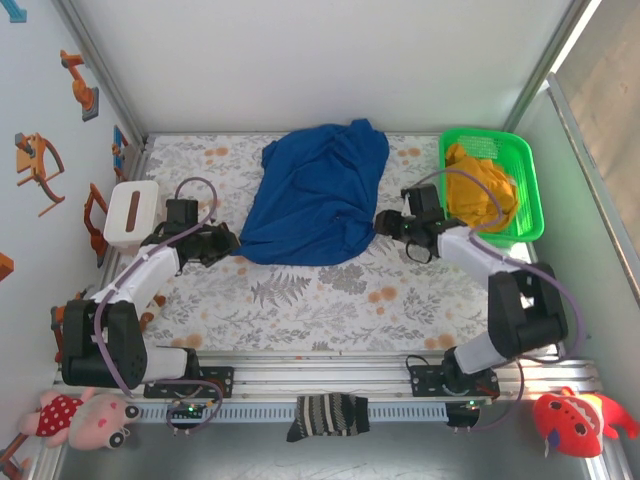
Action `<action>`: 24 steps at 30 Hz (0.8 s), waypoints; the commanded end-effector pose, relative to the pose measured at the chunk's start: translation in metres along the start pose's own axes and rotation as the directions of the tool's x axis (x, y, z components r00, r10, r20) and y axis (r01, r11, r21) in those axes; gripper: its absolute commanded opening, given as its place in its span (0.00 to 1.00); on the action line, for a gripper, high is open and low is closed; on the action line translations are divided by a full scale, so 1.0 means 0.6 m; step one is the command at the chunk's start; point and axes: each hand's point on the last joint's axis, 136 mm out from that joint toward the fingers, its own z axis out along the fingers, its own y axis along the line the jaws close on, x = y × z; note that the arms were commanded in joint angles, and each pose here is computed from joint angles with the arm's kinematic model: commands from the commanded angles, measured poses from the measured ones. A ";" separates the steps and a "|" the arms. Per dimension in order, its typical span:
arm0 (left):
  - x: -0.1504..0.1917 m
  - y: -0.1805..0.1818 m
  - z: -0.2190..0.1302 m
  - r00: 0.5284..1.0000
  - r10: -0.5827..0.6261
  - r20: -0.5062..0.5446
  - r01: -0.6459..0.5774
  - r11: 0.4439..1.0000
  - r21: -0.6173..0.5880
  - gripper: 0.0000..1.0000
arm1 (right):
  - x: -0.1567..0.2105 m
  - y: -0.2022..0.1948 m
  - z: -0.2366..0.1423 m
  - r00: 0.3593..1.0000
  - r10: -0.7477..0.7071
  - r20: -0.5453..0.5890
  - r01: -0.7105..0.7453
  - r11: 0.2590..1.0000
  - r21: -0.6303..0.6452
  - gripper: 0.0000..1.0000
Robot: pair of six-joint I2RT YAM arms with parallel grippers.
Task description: Fold the inside-out t-shirt
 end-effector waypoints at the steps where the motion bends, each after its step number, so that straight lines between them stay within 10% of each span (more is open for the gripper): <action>1: -0.011 0.001 -0.011 0.999 0.037 0.012 -0.036 0.999 -0.036 0.00 | 0.004 -0.013 0.032 0.989 -0.114 -0.097 0.120 0.991 0.060 0.59; 11: -0.017 -0.001 -0.013 0.999 0.039 0.023 -0.038 0.999 -0.038 0.00 | 0.012 -0.018 0.093 0.977 -0.113 -0.181 0.124 0.991 0.054 0.51; 17: -0.017 0.001 -0.005 0.999 0.030 0.015 -0.030 0.999 -0.037 0.02 | 0.000 -0.002 0.106 0.978 -0.107 -0.180 0.112 0.994 0.017 0.13; 18: -0.019 0.002 -0.003 1.000 0.026 0.015 -0.025 0.999 -0.039 0.02 | -0.009 0.003 0.102 0.979 -0.107 -0.172 0.110 0.994 0.008 0.00; 24: -0.075 -0.008 -0.029 0.997 0.006 0.073 -0.005 1.000 -0.024 0.02 | -0.116 0.071 -0.028 0.989 -0.137 0.051 0.139 0.990 -0.029 0.00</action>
